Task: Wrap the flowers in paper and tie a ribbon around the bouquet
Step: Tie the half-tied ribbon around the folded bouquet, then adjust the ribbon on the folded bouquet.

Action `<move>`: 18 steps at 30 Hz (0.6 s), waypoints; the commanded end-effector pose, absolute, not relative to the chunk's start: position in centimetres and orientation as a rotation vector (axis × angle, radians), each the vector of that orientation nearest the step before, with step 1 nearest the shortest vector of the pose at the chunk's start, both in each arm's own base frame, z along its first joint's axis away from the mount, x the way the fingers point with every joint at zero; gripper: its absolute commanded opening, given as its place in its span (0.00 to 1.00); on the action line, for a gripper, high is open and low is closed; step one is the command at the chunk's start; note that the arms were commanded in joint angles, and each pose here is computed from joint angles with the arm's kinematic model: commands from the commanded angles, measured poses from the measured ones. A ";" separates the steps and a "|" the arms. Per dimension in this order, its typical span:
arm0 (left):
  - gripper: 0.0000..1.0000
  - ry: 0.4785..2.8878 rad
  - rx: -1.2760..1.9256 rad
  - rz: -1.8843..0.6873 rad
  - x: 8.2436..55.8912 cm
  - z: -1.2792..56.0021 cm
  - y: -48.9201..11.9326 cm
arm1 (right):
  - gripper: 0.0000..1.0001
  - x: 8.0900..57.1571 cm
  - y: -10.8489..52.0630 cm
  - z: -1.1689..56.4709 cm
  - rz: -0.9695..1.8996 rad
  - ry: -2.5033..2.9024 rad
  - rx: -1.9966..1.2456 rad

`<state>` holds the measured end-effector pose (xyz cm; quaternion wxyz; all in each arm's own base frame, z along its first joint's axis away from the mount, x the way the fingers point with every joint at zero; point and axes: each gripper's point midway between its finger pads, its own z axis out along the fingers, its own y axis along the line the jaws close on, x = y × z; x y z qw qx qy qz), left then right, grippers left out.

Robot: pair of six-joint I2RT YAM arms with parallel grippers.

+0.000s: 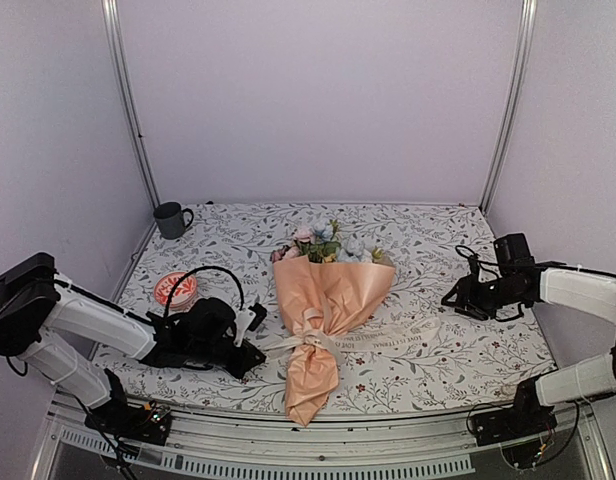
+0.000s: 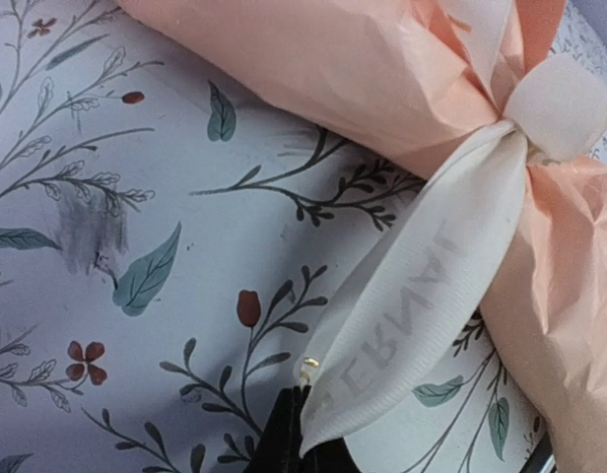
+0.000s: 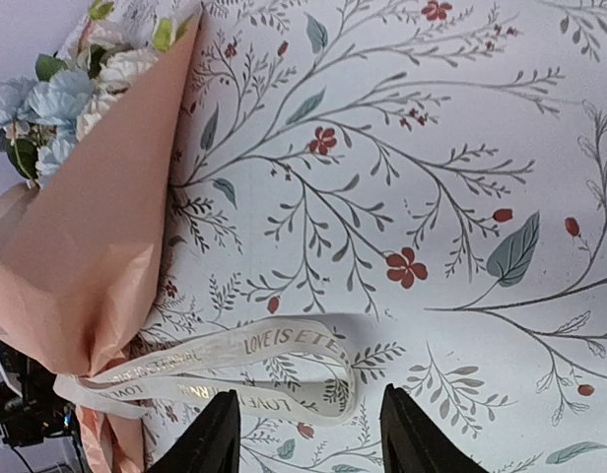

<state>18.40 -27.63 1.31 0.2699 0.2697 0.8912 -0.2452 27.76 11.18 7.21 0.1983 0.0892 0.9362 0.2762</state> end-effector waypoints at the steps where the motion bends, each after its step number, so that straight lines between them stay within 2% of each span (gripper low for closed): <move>1: 0.00 2.437 0.805 -0.649 17.3 0.2 -27.8 | 0.54 28.2 10.7 10.1 0.580 2.591 0.222; 4: 0.00 2.439 0.809 -0.651 17.2 0.1 -27.9 | 0.53 27.7 14.1 12.4 0.567 2.534 0.084; 8: 0.00 2.441 0.815 -0.644 17.2 -0.1 -27.8 | 0.41 23.8 25.9 15.4 0.818 2.401 -0.368; 10: 0.00 2.445 0.819 -0.641 17.2 -0.2 -27.9 | 0.40 21.8 31.1 15.7 0.864 2.367 -0.541; 15: 0.00 2.449 0.817 -0.633 17.2 -0.2 -27.8 | 0.53 19.1 39.8 12.2 0.695 2.424 -0.826; 18: 0.00 2.447 0.818 -0.626 17.2 -0.3 -27.6 | 0.55 19.5 40.8 8.9 0.559 2.488 -0.862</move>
